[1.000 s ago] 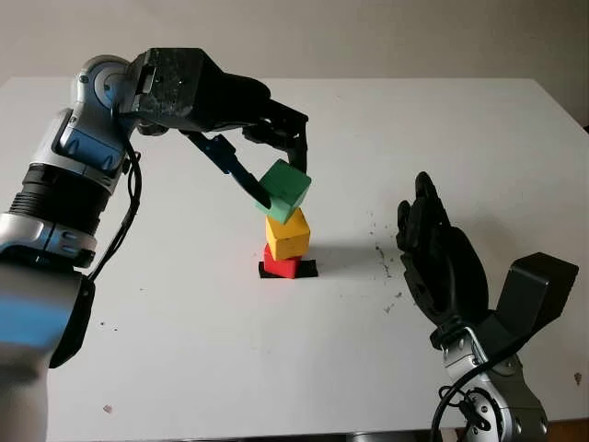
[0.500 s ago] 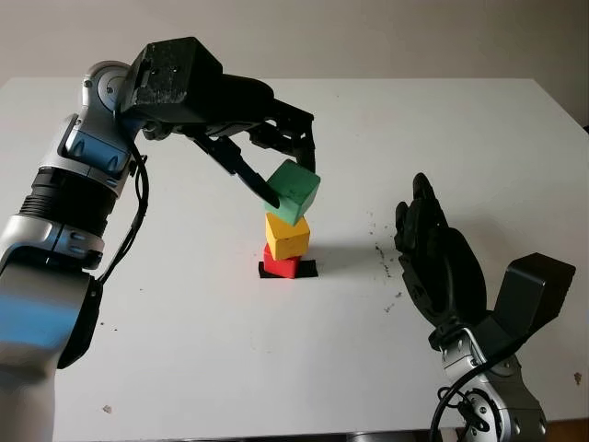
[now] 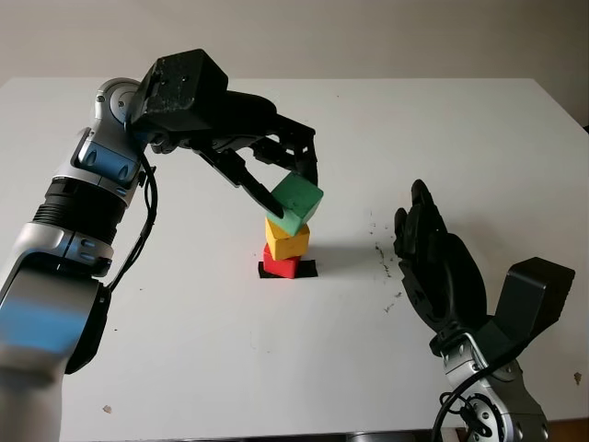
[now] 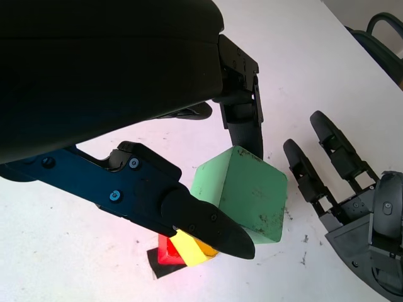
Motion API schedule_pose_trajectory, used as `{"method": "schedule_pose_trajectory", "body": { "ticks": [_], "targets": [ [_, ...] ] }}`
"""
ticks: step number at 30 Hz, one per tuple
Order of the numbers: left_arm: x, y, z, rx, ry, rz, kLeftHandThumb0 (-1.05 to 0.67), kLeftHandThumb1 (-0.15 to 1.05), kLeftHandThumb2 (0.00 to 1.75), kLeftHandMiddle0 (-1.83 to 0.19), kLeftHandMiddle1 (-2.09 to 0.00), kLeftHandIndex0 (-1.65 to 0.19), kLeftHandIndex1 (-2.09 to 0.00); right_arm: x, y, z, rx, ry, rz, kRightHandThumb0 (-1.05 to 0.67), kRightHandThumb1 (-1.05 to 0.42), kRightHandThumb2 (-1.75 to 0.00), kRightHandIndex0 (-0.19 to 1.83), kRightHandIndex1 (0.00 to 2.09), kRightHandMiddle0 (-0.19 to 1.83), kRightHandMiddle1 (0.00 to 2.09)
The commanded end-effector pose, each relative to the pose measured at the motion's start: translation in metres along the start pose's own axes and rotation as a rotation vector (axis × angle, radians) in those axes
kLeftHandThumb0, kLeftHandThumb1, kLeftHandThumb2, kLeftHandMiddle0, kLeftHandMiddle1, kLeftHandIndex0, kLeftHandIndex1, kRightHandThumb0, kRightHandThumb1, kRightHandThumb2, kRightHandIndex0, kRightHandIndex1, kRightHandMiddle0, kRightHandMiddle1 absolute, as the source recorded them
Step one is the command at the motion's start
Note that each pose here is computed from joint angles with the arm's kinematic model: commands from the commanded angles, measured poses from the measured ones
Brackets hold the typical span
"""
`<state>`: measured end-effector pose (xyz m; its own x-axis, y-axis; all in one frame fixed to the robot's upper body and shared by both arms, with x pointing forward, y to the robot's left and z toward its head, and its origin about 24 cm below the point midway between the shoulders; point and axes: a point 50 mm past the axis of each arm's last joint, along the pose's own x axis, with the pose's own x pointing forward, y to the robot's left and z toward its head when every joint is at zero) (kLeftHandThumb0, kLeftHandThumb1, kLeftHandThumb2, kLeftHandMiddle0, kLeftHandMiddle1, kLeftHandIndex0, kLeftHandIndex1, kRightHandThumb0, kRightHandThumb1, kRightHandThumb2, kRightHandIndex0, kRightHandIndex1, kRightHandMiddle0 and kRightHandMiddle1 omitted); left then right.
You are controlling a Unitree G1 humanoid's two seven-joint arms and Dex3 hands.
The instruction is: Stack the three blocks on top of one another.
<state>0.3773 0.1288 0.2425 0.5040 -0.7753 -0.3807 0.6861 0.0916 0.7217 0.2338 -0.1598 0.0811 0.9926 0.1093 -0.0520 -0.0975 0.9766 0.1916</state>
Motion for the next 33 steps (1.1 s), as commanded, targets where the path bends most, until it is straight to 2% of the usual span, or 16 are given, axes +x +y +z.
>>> {"method": "schedule_pose_trajectory", "body": {
  "ticks": [1,11,15,17,20,29,31,33],
  "targets": [
    [-0.0023,0.0001,0.0020,0.037,-0.002,0.009,-0.48,1.02,0.06,-0.30,-0.06,-0.35,-1.56,-0.0007,0.0007,0.0061,-0.005,-0.026,0.001,-0.74,-1.05,-0.68,-0.19,0.00,-0.19,0.00],
    [-0.0011,-0.0008,0.0018,0.086,0.040,0.014,-0.50,0.99,0.05,-0.27,-0.04,-0.32,-1.55,-0.0007,-0.0012,0.0065,-0.018,-0.022,0.009,-0.74,-1.05,-0.68,-0.19,0.00,-0.19,0.00],
    [-0.0007,-0.0010,0.0017,0.110,0.064,0.011,-0.53,0.95,0.05,-0.24,-0.04,-0.31,-1.36,-0.0003,-0.0016,0.0068,-0.021,-0.026,0.014,-0.73,-1.05,-0.68,-0.19,0.00,-0.19,0.00],
    [-0.0007,-0.0010,0.0011,0.101,0.069,0.008,-0.54,0.93,0.05,-0.21,-0.04,-0.27,-1.19,-0.0002,-0.0016,0.0071,-0.022,-0.028,0.015,-0.73,-1.05,-0.68,-0.19,0.00,-0.19,0.00],
    [-0.0011,-0.0007,0.0002,0.069,0.060,0.011,-0.54,0.91,0.05,-0.18,-0.04,-0.23,-1.08,0.0003,-0.0021,0.0074,-0.035,-0.023,0.016,-0.74,-1.05,-0.68,-0.19,0.00,-0.19,0.00],
    [-0.0034,0.0002,-0.0011,0.046,0.055,0.002,-0.57,0.89,0.05,-0.16,-0.04,-0.15,-1.21,0.0006,-0.0031,0.0078,-0.035,-0.030,0.013,-0.74,-1.05,-0.66,-0.19,0.00,-0.19,0.00],
    [-0.0063,0.0012,-0.0014,0.032,0.050,-0.016,-0.61,0.87,0.05,-0.12,-0.03,-0.05,-1.08,0.0006,-0.0034,0.0073,-0.037,-0.028,0.013,-0.73,-1.05,-0.66,-0.19,0.00,-0.19,0.00],
    [-0.0103,0.0026,-0.0003,0.033,0.045,-0.027,-0.67,0.87,0.05,-0.05,-0.04,0.00,-0.77,0.0006,-0.0038,0.0067,-0.038,-0.028,0.017,-0.73,-1.05,-0.65,-0.19,0.00,-0.19,0.00]
  ]
}}
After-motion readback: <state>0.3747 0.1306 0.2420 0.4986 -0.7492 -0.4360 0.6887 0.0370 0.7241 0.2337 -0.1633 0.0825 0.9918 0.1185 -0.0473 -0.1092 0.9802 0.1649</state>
